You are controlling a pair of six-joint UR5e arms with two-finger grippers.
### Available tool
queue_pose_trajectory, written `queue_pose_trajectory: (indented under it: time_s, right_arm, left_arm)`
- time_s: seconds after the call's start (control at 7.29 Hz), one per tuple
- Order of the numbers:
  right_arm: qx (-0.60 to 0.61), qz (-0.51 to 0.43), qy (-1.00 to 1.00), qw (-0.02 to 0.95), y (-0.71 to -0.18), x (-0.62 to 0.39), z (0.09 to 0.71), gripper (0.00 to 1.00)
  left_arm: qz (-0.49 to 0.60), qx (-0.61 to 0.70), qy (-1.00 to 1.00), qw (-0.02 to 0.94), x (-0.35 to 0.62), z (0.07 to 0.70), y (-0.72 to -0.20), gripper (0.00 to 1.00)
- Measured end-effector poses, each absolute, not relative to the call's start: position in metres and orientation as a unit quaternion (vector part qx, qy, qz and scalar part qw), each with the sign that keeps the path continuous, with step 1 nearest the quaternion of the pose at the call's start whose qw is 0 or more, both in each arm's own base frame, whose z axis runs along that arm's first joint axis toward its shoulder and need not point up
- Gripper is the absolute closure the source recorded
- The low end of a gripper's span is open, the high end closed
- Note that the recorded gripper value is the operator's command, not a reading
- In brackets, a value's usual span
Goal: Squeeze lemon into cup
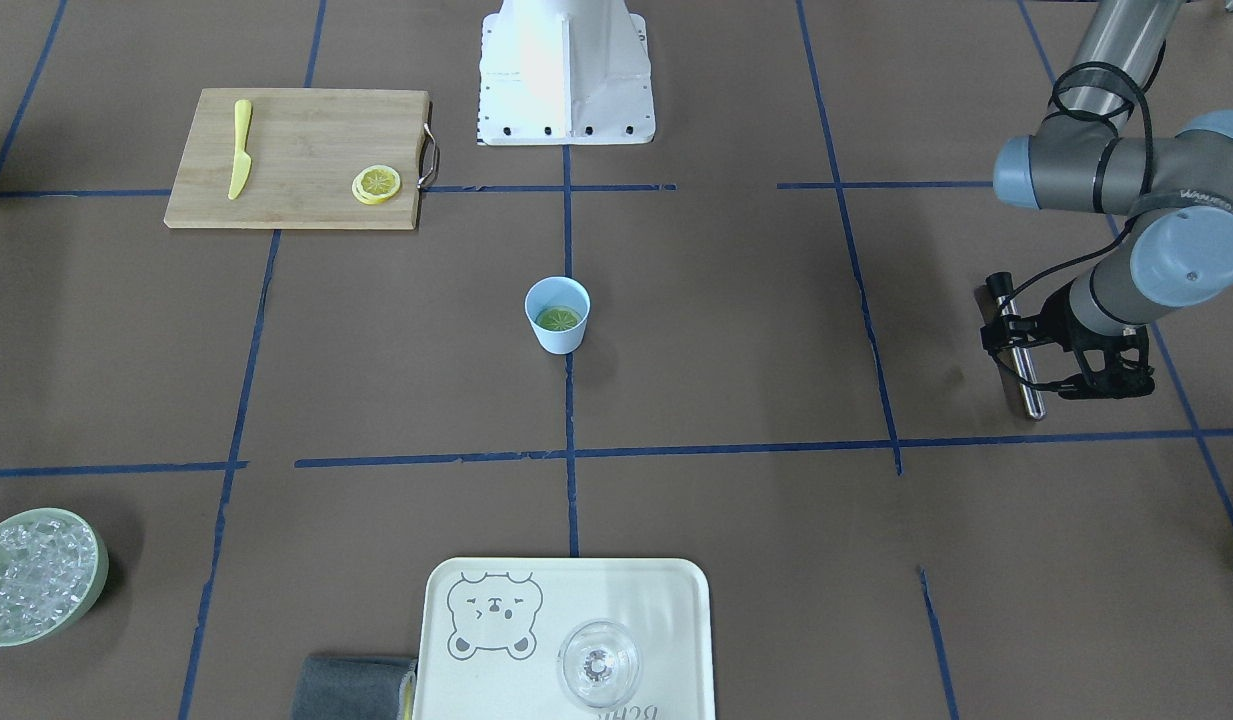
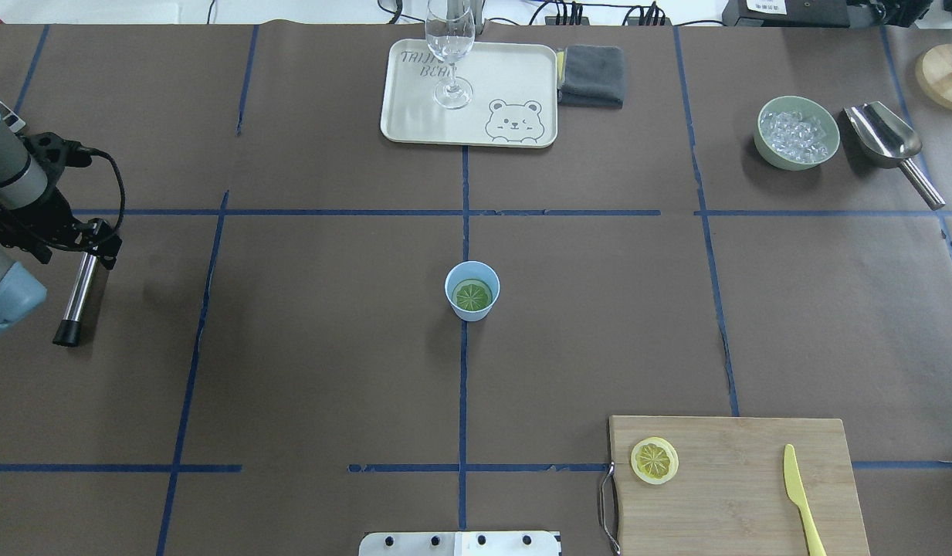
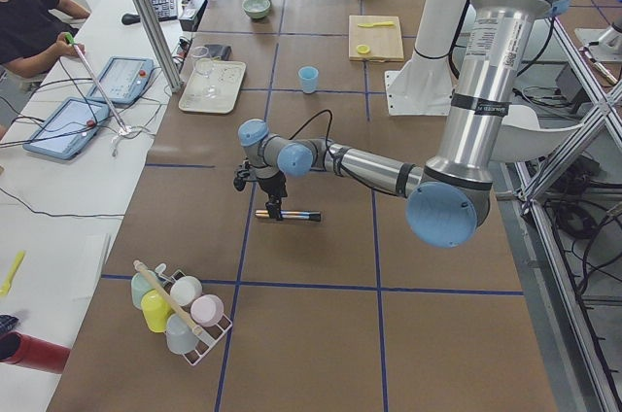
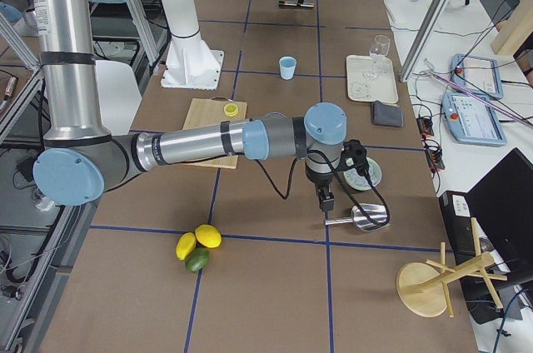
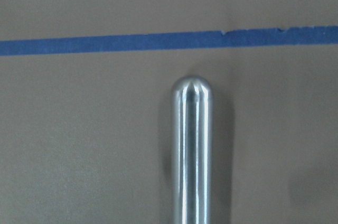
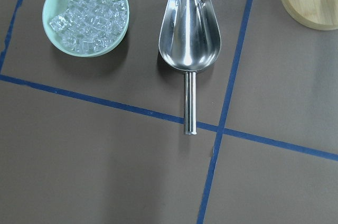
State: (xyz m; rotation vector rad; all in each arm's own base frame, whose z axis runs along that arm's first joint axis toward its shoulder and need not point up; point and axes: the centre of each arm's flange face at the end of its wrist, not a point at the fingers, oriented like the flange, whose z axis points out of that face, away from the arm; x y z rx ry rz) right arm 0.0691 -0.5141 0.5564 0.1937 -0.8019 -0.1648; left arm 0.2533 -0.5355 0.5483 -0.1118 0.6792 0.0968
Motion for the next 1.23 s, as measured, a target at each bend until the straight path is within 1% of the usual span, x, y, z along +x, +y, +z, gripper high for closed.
queue_pose_trajectory:
  time_s: [0.27,0.55,0.82,1.23]
  right_arm:
    - [0.091,-0.079,-0.389,0.913,-0.514,0.069,0.559,0.00]
    - [0.089,-0.079,-0.390,0.913,-0.513,0.068,0.561,0.00]
    - [0.087,-0.078,-0.390,0.913,-0.513,0.068,0.563,0.00]
    - [0.084,-0.078,-0.391,0.913,-0.513,0.067,0.565,0.00]
  left_arm:
    - [0.021,0.002,0.358,0.933,0.203,0.495,-0.552,0.00]
    - [0.004,0.077,0.367,0.927,0.115,0.462,-0.570,0.00]
    - [0.044,0.131,0.349,0.927,0.046,0.468,-0.569,0.00]
    - [0.077,0.147,0.327,0.930,-0.035,0.523,-0.538,0.00]
